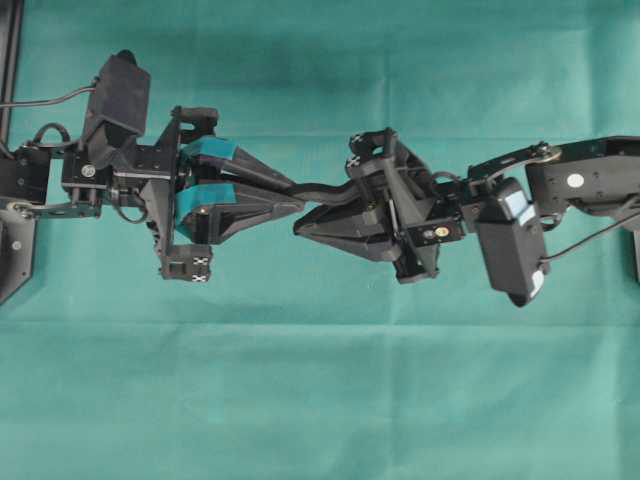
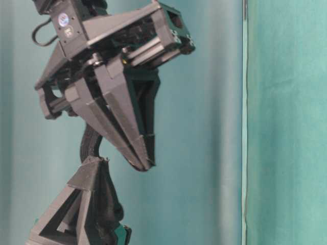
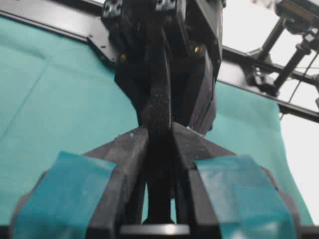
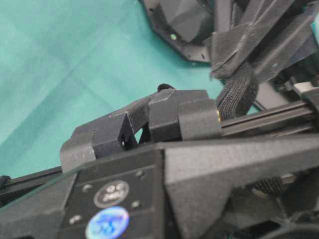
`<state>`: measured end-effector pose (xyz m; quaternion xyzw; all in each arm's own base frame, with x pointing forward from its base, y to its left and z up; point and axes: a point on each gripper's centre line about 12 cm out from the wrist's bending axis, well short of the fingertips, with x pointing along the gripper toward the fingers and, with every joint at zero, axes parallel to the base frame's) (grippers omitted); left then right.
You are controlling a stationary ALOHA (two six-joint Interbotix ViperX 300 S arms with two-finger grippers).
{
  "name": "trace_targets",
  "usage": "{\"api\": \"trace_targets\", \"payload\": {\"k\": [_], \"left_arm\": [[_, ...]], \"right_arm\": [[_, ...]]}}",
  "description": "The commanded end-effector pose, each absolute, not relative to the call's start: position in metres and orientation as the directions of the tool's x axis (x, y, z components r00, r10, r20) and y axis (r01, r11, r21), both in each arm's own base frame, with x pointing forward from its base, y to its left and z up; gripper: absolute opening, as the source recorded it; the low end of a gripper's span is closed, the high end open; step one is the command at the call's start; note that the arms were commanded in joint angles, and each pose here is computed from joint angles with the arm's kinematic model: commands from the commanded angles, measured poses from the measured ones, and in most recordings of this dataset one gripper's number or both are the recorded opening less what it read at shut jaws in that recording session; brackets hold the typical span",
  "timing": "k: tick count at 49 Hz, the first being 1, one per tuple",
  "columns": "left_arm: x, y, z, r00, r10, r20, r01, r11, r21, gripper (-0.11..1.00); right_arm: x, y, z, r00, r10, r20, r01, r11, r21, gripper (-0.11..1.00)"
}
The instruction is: Peel off the Velcro with your right arm.
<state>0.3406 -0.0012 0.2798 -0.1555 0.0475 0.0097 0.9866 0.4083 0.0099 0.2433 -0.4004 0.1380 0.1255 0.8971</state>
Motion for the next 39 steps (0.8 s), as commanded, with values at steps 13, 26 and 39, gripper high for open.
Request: {"api": "trace_targets", "payload": {"k": [13, 26, 39], "left_arm": [[0.344, 0.001, 0.295, 0.999, 0.012, -0.046, -0.025, 0.952, -0.305, 0.13], [0.344, 0.001, 0.295, 0.999, 0.012, -0.046, -0.025, 0.952, -0.305, 0.13], [0.344, 0.001, 0.295, 0.999, 0.012, -0.048, -0.026, 0.952, -0.305, 0.13]], "right_arm": [[0.418, 0.018, 0.253, 0.937, 0.135, -0.322, -0.330, 0.640, -0.694, 0.09], [0.421, 0.020, 0.250, 0.935, 0.138, -0.326, -0.336, 0.637, -0.694, 0.09], [0.427, 0.021, 0.243, 0.927, 0.130, -0.352, -0.352, 0.627, -0.695, 0.09]]}}
